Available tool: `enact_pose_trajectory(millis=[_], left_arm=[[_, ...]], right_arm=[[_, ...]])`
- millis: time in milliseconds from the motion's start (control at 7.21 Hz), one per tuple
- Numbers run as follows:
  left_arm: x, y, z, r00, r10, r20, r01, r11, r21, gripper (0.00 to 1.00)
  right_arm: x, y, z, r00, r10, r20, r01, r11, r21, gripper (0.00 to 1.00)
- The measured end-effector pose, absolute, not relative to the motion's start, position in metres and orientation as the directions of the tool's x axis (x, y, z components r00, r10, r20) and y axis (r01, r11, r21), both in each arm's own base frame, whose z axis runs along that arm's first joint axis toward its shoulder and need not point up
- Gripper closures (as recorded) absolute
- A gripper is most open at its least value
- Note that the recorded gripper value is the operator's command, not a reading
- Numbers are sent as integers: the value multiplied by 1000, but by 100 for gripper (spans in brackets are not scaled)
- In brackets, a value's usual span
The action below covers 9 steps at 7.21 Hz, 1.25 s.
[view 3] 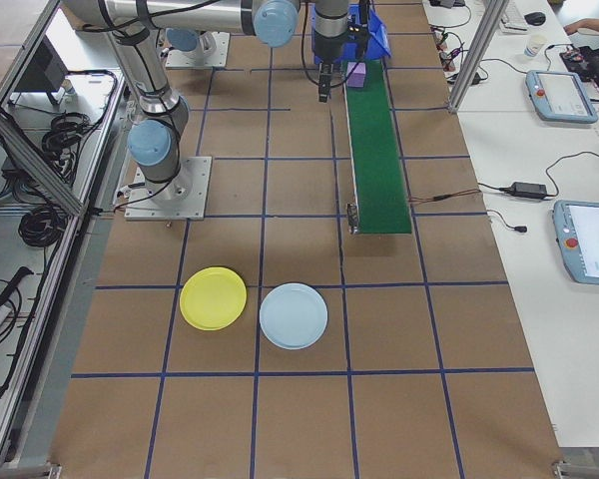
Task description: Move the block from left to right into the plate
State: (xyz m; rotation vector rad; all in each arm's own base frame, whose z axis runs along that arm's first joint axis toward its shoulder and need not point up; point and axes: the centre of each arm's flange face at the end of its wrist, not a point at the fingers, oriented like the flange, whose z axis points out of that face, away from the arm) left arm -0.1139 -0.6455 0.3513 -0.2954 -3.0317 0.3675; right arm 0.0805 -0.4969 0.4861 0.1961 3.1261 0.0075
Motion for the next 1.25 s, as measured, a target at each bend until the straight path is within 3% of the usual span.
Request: enact_pose_trajectory(millis=[416, 694, 1110, 1249], left_arm=[[-30, -651, 338, -970, 243, 8, 235, 947, -220, 0], [-12, -652, 311, -966, 257, 20, 250, 952, -179, 0], [-9, -651, 256, -966, 253, 59, 246, 964, -105, 0], [-9, -651, 250, -967, 245, 64, 239, 966, -95, 0]], right_arm=[[73, -502, 481, -990, 141, -18, 141, 990, 10, 0], [33, -534, 452, -981, 193, -34, 191, 981, 44, 0], [-49, -586, 390, -969, 173, -178, 171, 985, 27, 0], [-68, -599, 373, -963, 162, -217, 166, 986, -2, 0]])
